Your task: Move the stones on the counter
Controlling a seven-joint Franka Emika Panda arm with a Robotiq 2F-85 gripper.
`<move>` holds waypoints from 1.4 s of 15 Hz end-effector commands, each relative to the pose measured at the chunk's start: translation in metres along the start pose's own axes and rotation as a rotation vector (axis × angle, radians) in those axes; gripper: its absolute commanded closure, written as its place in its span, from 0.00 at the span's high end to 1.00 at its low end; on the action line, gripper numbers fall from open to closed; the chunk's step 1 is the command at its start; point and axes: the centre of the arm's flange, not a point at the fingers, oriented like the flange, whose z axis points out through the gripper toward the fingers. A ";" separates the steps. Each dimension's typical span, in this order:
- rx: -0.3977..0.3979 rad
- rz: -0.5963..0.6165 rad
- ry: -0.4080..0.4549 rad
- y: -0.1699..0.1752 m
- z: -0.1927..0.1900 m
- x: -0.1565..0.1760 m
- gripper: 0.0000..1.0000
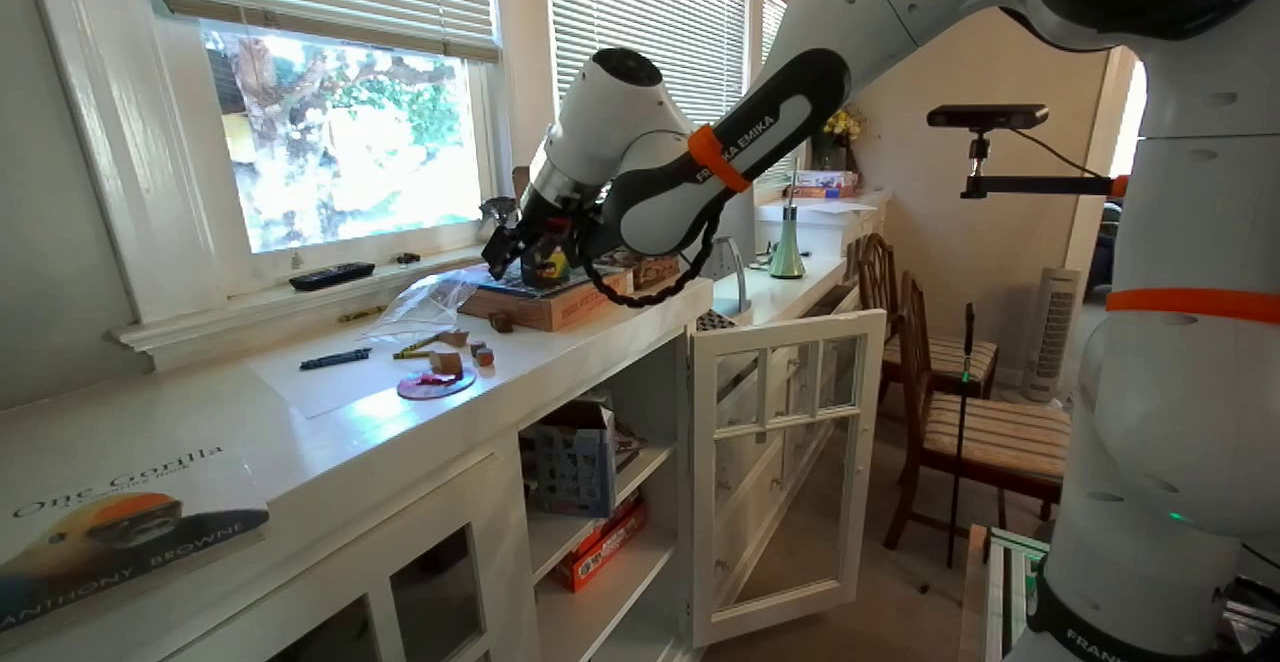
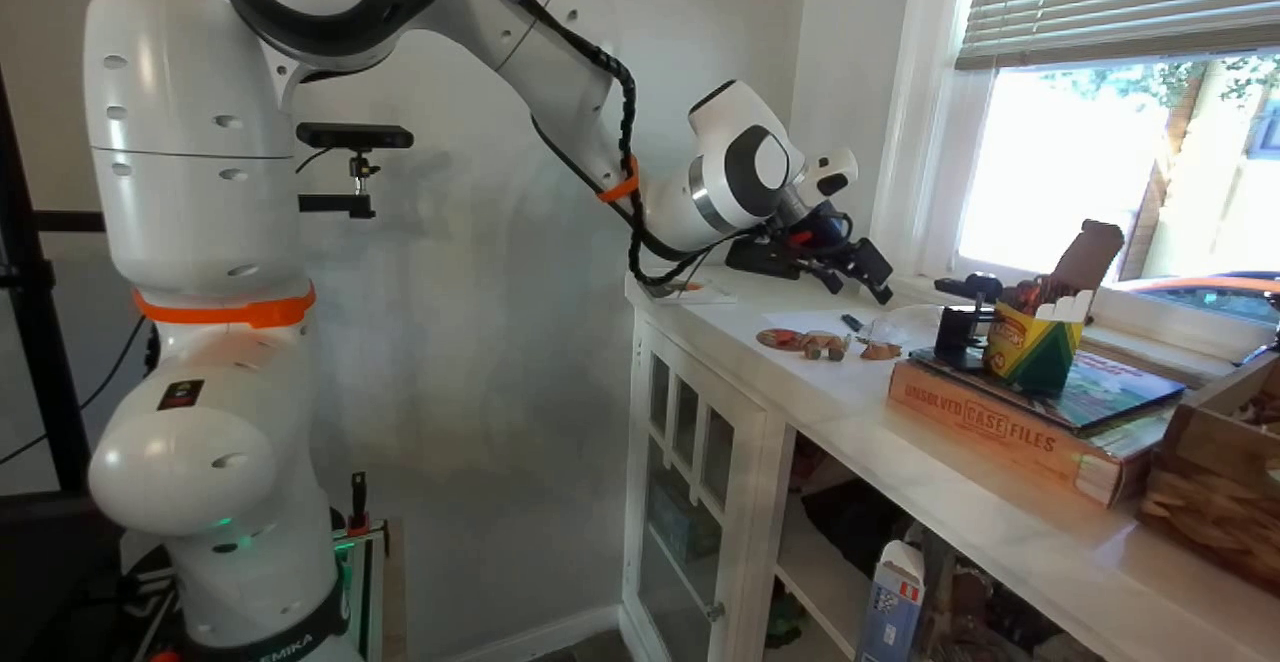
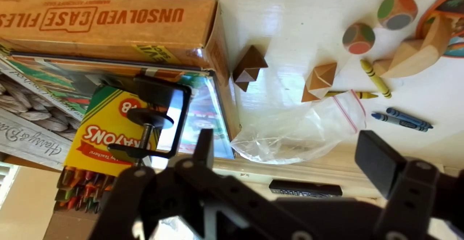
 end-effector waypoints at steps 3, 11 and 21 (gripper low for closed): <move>0.050 0.064 -0.081 -0.005 -0.010 -0.007 1.00; 0.213 0.044 -0.324 -0.024 -0.037 -0.018 1.00; 0.167 -0.100 -0.469 -0.013 -0.075 -0.028 1.00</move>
